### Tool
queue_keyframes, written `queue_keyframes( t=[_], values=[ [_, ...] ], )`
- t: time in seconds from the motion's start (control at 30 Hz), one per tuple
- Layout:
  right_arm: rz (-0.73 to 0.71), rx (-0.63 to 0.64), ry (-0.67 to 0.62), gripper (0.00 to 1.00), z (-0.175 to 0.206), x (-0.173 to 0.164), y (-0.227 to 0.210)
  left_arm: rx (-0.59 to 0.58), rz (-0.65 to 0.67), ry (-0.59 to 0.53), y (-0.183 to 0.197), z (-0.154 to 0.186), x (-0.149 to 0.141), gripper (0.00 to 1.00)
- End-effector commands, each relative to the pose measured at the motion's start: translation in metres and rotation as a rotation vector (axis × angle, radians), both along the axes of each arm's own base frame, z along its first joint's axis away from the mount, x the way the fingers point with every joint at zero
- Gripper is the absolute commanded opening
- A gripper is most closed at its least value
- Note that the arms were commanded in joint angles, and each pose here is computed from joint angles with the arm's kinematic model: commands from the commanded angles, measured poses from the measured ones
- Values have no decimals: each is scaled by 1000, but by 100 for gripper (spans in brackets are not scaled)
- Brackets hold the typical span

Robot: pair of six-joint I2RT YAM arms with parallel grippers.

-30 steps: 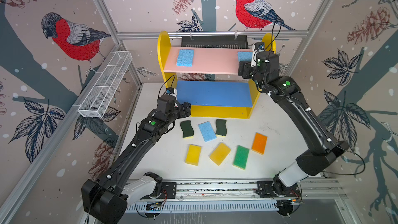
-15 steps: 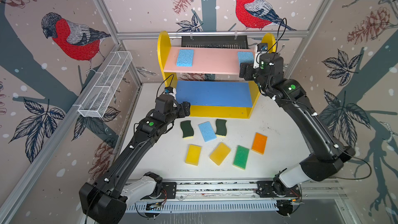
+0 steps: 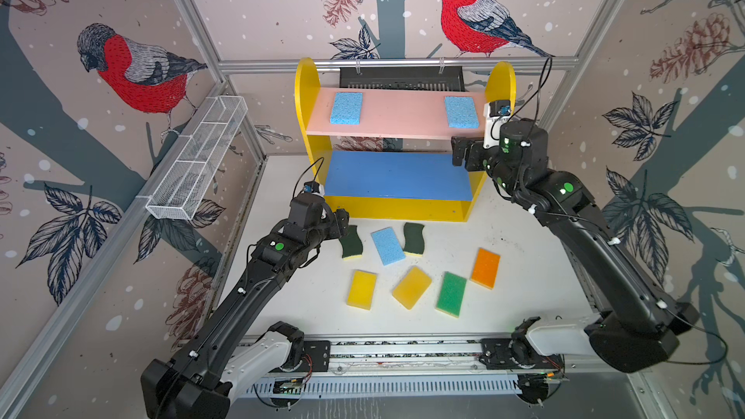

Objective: Arrange cleaning sponges on a shelf
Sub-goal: Place the cleaning sponge at the shelf.

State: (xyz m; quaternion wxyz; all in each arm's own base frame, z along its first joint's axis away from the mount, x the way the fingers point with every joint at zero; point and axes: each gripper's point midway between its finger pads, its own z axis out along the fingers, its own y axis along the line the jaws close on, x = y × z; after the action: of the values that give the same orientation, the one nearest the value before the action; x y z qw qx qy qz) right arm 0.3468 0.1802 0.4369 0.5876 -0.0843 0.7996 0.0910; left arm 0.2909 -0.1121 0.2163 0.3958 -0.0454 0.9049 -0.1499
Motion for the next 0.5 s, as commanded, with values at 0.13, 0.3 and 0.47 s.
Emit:
queue_keyframes(
  t=[0.13, 0.3, 0.47],
  values=[
    [39, 69, 19, 99, -19, -22, -5, 1, 10, 99, 1, -39, -16, 83],
    [41, 86, 77, 99, -49, -29, -9, -8, -10, 136, -4, -63, -22, 83],
    [30, 110, 149, 100, -91, -37, -14, 10, -44, 185, -17, -91, -27, 83]
  ],
)
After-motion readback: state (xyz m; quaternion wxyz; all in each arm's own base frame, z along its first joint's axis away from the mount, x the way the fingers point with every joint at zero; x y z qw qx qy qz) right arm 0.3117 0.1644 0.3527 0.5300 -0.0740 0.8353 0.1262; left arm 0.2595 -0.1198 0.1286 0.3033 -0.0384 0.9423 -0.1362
